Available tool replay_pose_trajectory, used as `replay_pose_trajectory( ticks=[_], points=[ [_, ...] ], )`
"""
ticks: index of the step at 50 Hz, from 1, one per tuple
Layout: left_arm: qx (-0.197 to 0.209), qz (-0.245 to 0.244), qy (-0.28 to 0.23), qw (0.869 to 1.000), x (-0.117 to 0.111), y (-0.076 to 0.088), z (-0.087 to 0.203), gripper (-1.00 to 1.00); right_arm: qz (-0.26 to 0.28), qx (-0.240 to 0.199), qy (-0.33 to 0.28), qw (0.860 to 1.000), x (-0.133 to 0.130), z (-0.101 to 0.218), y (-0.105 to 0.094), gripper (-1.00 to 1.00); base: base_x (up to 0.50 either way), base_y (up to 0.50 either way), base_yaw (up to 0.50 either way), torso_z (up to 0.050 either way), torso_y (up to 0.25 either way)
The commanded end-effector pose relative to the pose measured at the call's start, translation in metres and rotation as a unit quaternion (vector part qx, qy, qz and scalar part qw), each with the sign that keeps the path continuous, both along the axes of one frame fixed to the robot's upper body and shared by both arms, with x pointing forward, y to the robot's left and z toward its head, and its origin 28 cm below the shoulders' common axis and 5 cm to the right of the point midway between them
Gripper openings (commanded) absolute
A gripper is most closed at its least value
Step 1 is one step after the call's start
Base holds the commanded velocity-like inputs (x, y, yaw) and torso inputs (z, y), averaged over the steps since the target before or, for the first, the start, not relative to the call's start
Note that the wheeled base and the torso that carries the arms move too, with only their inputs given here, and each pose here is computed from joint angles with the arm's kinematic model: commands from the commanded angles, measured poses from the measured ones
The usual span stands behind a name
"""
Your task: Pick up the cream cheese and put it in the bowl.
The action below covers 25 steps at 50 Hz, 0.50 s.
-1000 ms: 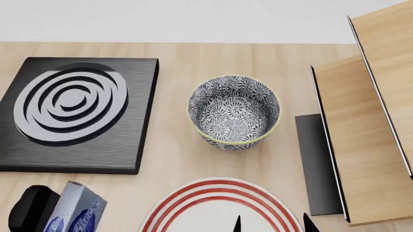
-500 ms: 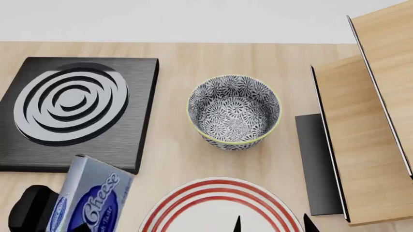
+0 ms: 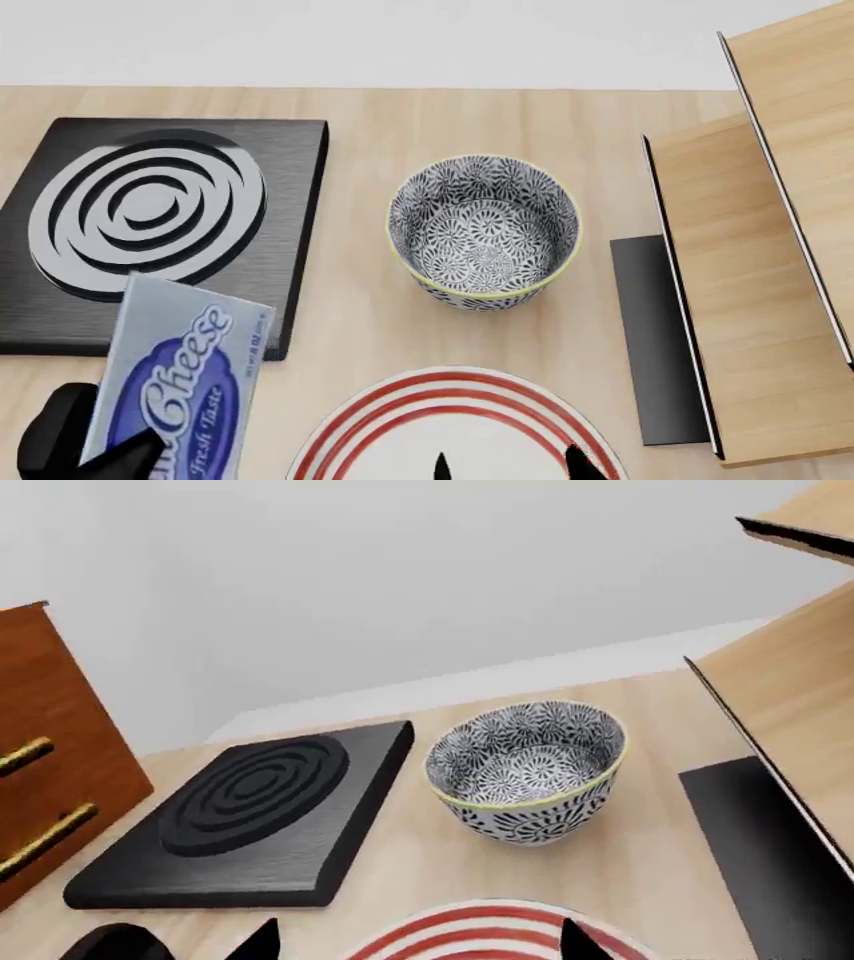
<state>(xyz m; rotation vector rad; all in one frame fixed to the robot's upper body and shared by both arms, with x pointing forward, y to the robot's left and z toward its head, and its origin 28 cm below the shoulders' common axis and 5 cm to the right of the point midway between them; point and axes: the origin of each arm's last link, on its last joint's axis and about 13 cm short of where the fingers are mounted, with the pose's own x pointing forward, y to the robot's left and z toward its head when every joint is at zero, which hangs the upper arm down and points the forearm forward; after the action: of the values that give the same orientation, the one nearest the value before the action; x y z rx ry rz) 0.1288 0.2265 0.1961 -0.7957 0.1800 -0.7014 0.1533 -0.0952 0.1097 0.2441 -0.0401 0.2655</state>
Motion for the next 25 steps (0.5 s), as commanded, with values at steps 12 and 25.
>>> replay_pose_trajectory(
  ticks=[12, 25],
  points=[
    [-0.103, -0.001, 0.011, 0.995, 0.010, 0.006, 0.009, -1.00, 0.179, 0.278, -0.002, 0.944, -0.010, 0.011, -0.014, 1.00, 0.00, 0.00, 0.00, 0.000, 0.000],
    [-0.107, 0.003, 0.010, 0.994, 0.012, 0.006, 0.010, -1.00, 0.235, 0.372, 0.006, 0.898, -0.012, 0.007, -0.020, 1.00, 0.00, 0.00, 0.00, 0.000, 0.001]
  ],
)
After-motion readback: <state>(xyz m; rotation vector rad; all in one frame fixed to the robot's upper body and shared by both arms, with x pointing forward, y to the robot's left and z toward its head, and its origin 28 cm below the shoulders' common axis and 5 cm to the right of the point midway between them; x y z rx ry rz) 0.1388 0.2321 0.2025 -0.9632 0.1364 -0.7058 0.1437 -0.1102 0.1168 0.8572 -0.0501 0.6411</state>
